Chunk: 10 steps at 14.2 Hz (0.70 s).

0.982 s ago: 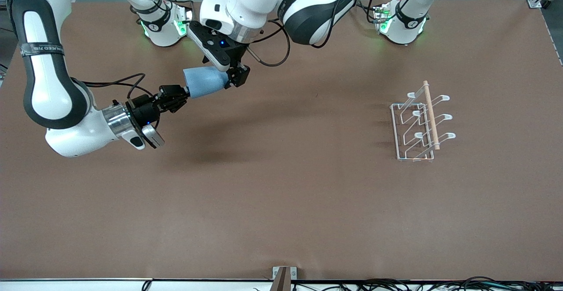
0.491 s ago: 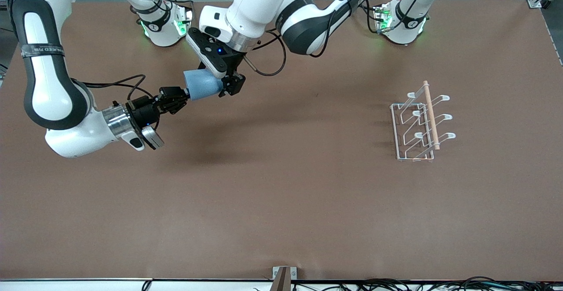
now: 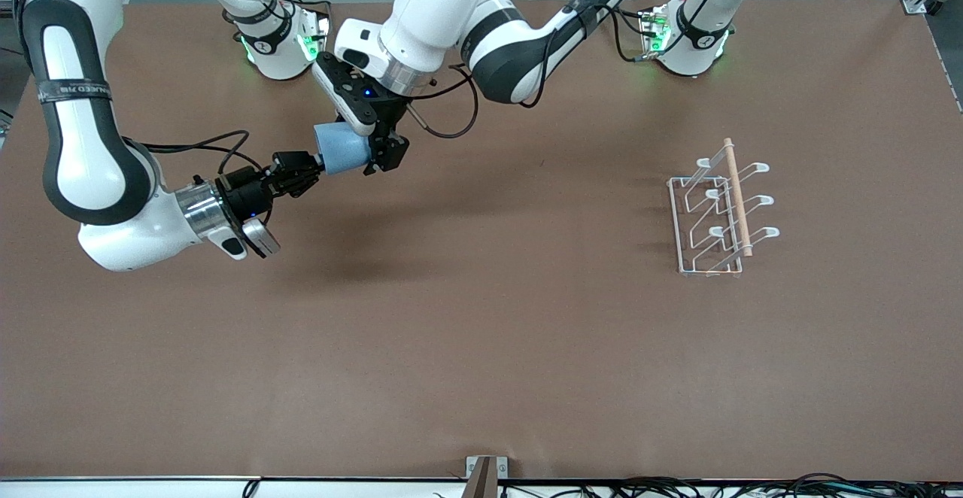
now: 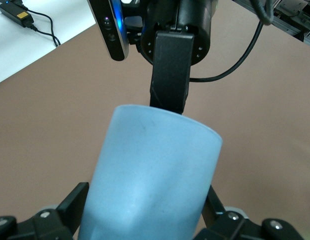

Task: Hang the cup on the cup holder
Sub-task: 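Grasp the cup's base with the left gripper, then open the right gripper while the left gripper pulls the cup away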

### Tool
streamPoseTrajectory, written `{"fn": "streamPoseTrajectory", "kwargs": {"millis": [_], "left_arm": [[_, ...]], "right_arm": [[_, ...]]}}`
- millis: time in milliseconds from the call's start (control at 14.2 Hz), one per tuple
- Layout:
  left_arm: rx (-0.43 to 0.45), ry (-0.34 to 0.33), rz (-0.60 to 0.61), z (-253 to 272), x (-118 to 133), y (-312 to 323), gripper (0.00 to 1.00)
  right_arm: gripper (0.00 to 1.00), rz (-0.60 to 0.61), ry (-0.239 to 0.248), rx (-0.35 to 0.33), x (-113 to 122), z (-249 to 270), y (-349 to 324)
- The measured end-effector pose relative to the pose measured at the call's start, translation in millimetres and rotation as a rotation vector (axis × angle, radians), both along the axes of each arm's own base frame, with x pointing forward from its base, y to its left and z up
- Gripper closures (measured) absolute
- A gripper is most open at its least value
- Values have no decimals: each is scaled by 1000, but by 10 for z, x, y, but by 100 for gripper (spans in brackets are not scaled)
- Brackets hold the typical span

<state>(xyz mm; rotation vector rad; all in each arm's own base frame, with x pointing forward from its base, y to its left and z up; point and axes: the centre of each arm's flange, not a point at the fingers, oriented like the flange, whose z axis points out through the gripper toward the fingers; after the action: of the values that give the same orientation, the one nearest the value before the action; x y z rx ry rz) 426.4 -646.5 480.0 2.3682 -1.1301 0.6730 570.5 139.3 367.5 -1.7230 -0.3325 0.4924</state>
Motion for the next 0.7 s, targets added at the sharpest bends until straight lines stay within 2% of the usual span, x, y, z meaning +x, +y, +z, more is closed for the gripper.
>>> {"fn": "streamPoseTrajectory", "kwargs": {"millis": [140,351,491,702], "left_arm": [[2,-4,-10,-40,-17,-24,14],[10,-13,-23,-85,-12,-31,19],[32,-31,-30,-144,2,-32,20],[120,-11,-36,-251,40,26,20]], "right_arm": [[95,-6,-4,-4,12,-29,-24],[92,-10,-5,-4,19,-35,-39],[73,2,-2,9,7,-4,-2],[42,23,0,25,-13,55,20]]}}
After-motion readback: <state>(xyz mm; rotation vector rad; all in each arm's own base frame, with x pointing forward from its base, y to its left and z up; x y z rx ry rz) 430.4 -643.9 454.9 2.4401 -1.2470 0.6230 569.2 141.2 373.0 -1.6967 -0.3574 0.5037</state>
